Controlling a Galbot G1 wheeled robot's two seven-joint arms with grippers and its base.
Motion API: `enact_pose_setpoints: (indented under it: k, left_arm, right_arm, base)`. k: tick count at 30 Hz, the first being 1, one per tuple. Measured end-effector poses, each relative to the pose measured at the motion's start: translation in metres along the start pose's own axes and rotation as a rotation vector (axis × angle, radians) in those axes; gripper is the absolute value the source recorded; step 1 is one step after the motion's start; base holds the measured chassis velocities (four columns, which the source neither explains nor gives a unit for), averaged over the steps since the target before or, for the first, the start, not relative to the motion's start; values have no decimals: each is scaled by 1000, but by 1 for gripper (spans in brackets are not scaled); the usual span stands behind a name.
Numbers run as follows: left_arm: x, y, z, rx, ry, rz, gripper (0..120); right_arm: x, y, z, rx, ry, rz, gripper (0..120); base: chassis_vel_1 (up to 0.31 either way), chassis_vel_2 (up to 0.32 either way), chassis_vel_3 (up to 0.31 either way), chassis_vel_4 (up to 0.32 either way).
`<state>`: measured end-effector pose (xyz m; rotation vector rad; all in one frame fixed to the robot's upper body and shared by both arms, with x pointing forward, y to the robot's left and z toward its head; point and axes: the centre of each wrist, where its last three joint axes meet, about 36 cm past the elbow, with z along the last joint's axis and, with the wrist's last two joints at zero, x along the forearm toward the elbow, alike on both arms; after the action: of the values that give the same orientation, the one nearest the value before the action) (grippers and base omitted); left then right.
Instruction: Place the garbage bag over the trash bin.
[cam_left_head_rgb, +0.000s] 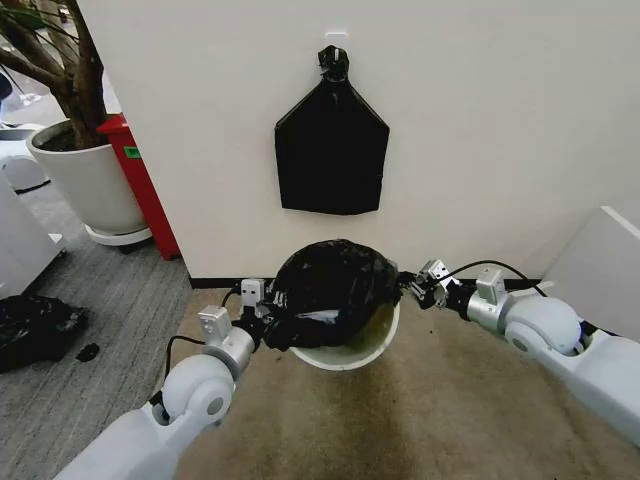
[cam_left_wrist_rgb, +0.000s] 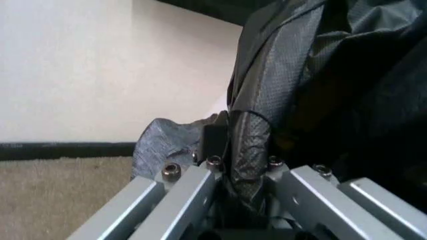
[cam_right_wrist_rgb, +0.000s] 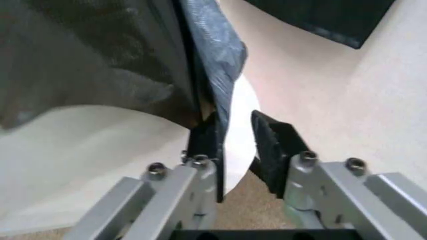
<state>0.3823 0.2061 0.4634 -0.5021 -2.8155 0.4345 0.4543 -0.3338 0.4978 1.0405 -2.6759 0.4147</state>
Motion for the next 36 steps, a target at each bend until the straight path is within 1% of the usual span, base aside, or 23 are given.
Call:
enact_pose_setpoints:
  k: [1,2,5,9,10,12,15,17,18,20,23,25,26,27,28,29,30,31,32,33,34,35,36]
  left_arm:
    - [-1,1,-1,16,4,-3,0]
    - [-1,1,-1,16,4,-3,0]
    - [-4,2,-6,70,12,-9,0]
    - [-7,5,-8,106,17,-12,0]
    - [-7,5,-8,106,17,-12,0]
    - [-7,5,-9,120,20,-12,0]
    - [-9,7,-12,145,22,-15,0]
    - [-11,9,-13,142,23,-29,0]
    - [-11,9,-13,142,23,-29,0]
    - [-13,10,-14,138,24,-40,0]
    - [-17,11,-15,123,26,-62,0]
    - [-17,11,-14,122,27,-63,0]
    - [-19,12,-14,117,28,-71,0]
    - [-21,11,-15,111,29,-83,0]
    - [-23,11,-15,105,28,-91,0]
    - [-23,11,-15,105,28,-91,0]
    - [-26,9,-15,93,26,-113,0]
    - [-28,8,-16,87,26,-126,0]
    - [-30,6,-17,82,23,-134,0]
    - [-30,6,-17,82,23,-134,0]
    - [-32,4,-18,73,19,-146,0]
    - [-33,3,-18,69,17,-151,0]
    - [-36,0,-17,50,8,-165,0]
  right_arm:
    - [2,-1,0,-5,-3,5,19]
    - [2,-1,0,-5,-3,5,19]
    - [8,-6,-1,-30,-11,16,32]
    - [14,-13,-1,-48,-24,36,48]
    - [14,-13,-1,-48,-24,36,48]
    - [16,-15,-1,-49,-28,43,53]
    - [20,-20,-1,-43,-39,57,68]
    - [24,-24,-8,-41,-58,117,78]
    - [24,-24,-8,-41,-58,117,78]
    - [26,-21,-19,-51,-75,178,85]
    - [34,-8,-57,-120,-114,285,98]
    - [34,-6,-59,-130,-117,291,98]
    - [36,5,-74,-202,-133,330,100]
    - [38,22,-93,-319,-140,378,100]
    - [41,34,-106,-393,-139,388,100]
    - [41,34,-106,-393,-139,388,100]
    - [46,61,-128,-533,-127,392,100]
    - [50,78,-140,-604,-118,397,100]
    - [53,91,-147,-658,-110,398,100]
    - [53,91,-147,-658,-110,398,100]
    - [56,106,-154,-737,-96,388,100]
    - [57,112,-157,-774,-90,379,100]
    - [58,128,-163,-878,-70,346,100]
  base:
    - [0,0,0,0]
    - [0,0,0,0]
    - [0,0,0,0]
    - [0,0,0,0]
    - [0,0,0,0]
    - [0,0,0,0]
    - [0,0,0,0]
    - [0,0,0,0]
    - [0,0,0,0]
    - [0,0,0,0]
    - [0,0,0,0]
    - [0,0,0,0]
    - [0,0,0,0]
    - [0,0,0,0]
    - [0,0,0,0]
    - [0,0,0,0]
    - [0,0,0,0]
    - [0,0,0,0]
    - [0,0,0,0]
    - [0,0,0,0]
    - [0,0,0,0]
    - [0,0,0,0]
    - [0,0,0,0]
